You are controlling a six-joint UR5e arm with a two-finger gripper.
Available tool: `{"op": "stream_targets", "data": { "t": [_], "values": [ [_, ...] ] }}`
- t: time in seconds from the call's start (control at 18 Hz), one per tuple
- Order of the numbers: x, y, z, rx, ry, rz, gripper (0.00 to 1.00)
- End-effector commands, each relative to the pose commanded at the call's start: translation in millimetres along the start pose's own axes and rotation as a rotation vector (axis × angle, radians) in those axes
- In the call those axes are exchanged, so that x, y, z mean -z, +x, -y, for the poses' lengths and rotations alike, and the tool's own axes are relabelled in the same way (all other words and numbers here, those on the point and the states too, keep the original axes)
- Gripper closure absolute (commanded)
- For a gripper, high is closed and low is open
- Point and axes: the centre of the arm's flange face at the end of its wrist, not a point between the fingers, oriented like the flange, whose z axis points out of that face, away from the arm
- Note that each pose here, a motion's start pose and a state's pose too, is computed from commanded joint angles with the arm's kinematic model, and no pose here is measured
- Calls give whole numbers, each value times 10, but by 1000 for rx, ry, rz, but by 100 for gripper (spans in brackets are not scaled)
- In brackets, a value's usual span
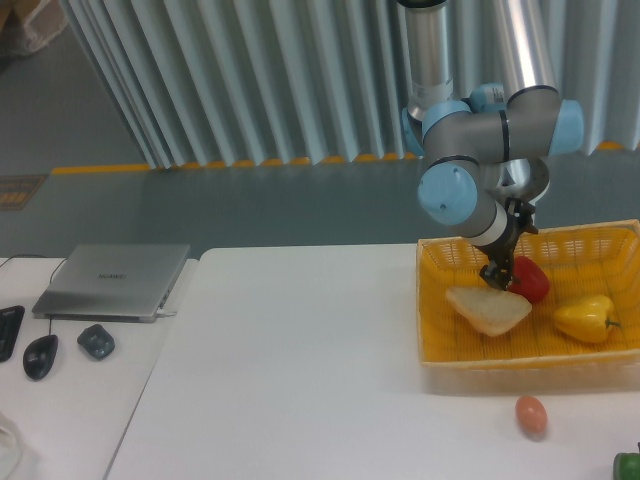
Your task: Place the red pepper on the table
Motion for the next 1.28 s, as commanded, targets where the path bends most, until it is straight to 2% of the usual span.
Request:
{"op": "stream_targets", "data": {
  "t": [0.22,0.44,0.61,0.72,0.83,0.94,1.22,1.28],
  "values": [
    [-163,-72,50,-24,19,-32,0],
    [-87,-75,-26,1,31,-3,0],
    [-113,-81,12,-4,31,-9,0],
    [-255,-68,67,-14,47,-34,0],
    [-317,-110,70,-4,40,-17,0],
    [-456,-178,97,-8,46,-30,0],
    [-466,-193,113,-5,38,-18,0],
    [-445,-172,104,-1,36,-14,13]
  ]
}}
